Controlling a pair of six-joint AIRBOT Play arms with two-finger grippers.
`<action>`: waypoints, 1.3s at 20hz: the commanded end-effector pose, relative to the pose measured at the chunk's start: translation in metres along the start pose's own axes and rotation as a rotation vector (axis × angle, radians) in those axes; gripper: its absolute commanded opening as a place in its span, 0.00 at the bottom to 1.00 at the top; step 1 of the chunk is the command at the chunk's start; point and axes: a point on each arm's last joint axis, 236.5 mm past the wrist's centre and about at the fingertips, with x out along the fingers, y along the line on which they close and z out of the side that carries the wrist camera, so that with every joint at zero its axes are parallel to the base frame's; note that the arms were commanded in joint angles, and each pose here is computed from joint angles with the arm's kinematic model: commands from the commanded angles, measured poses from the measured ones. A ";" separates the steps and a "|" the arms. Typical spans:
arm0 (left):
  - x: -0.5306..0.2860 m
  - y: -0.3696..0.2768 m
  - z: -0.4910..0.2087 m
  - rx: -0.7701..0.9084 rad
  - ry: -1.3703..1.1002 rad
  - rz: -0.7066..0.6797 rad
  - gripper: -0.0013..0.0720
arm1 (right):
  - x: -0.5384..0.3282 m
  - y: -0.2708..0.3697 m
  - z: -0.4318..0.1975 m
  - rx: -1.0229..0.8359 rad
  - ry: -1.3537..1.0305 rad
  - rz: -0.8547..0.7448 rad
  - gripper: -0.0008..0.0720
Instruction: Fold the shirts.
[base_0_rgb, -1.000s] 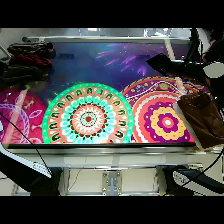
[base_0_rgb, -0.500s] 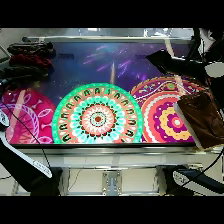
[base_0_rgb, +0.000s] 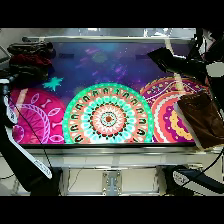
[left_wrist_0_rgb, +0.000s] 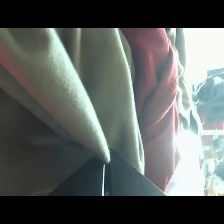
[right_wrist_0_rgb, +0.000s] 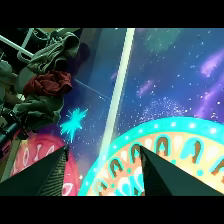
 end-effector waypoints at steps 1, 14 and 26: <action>0.000 -0.009 -0.028 0.038 0.109 -0.017 0.03 | 0.000 0.000 0.000 0.000 -0.002 0.001 0.71; -0.268 -0.215 -0.298 0.806 1.116 -0.550 0.03 | -0.044 0.088 0.032 -0.239 0.015 0.125 0.71; -0.397 -0.166 -0.545 1.264 1.418 -0.258 0.18 | -0.140 0.154 0.046 -0.636 0.041 0.024 0.71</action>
